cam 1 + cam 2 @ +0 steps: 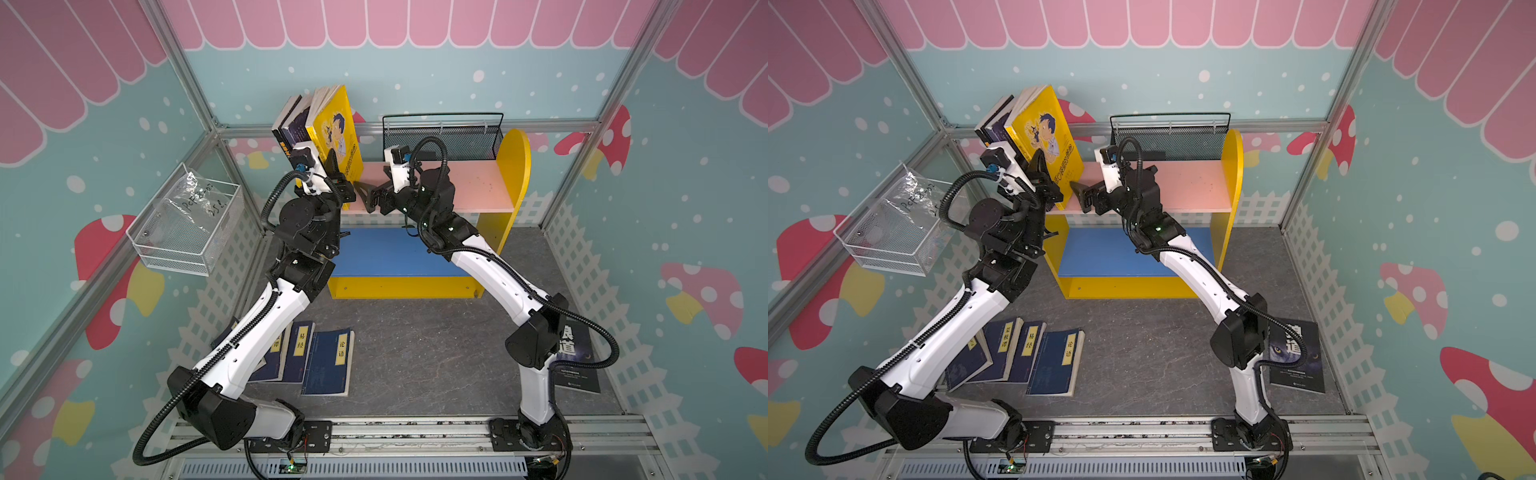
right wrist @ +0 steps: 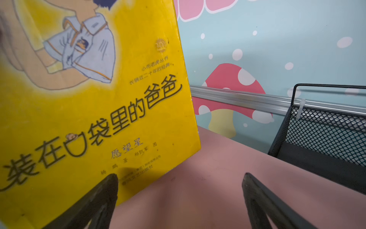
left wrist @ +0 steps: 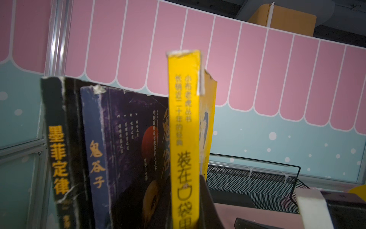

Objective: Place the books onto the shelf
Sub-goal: 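Press the yellow book against the purple book with both grippers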

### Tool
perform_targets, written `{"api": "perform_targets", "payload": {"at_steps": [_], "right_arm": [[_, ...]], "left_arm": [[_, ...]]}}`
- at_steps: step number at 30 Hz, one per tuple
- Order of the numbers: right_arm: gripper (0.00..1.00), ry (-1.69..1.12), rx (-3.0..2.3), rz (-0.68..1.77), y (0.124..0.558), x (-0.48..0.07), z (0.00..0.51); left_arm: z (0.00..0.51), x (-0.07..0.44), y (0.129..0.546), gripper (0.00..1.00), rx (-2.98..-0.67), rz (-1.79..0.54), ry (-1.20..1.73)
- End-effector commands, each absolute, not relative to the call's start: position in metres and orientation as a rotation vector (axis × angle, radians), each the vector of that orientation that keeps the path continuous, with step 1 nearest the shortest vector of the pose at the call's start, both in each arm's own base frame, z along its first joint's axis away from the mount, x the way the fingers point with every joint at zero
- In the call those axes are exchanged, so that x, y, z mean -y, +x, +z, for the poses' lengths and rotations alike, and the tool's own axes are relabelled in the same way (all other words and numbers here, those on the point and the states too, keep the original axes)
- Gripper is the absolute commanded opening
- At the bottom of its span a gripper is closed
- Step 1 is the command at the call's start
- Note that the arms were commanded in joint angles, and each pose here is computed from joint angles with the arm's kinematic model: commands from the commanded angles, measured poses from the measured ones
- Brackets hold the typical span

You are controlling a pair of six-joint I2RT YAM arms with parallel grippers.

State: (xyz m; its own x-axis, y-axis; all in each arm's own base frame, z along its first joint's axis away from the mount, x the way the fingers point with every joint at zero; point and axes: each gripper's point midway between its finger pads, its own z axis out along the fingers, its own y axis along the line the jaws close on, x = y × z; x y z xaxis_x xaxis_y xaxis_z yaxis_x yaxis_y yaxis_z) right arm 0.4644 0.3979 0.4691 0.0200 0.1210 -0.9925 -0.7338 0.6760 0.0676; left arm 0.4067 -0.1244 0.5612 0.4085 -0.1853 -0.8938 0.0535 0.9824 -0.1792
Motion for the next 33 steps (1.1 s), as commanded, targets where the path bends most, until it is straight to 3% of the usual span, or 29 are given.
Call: {"api": "perform_targets", "payload": {"at_steps": [1, 33], "right_arm": [[0.99, -0.565, -1.422, 0.738, 0.47, -0.405, 0.46], [0.92, -0.605, -1.566, 0.857, 0.47, -0.442, 0.409]], "left_arm": [[0.582, 0.119, 0.4, 0.0, -1.051, -0.188, -0.149], [0.581, 0.098, 0.409, 0.0, -1.056, -0.004, -0.173]]}}
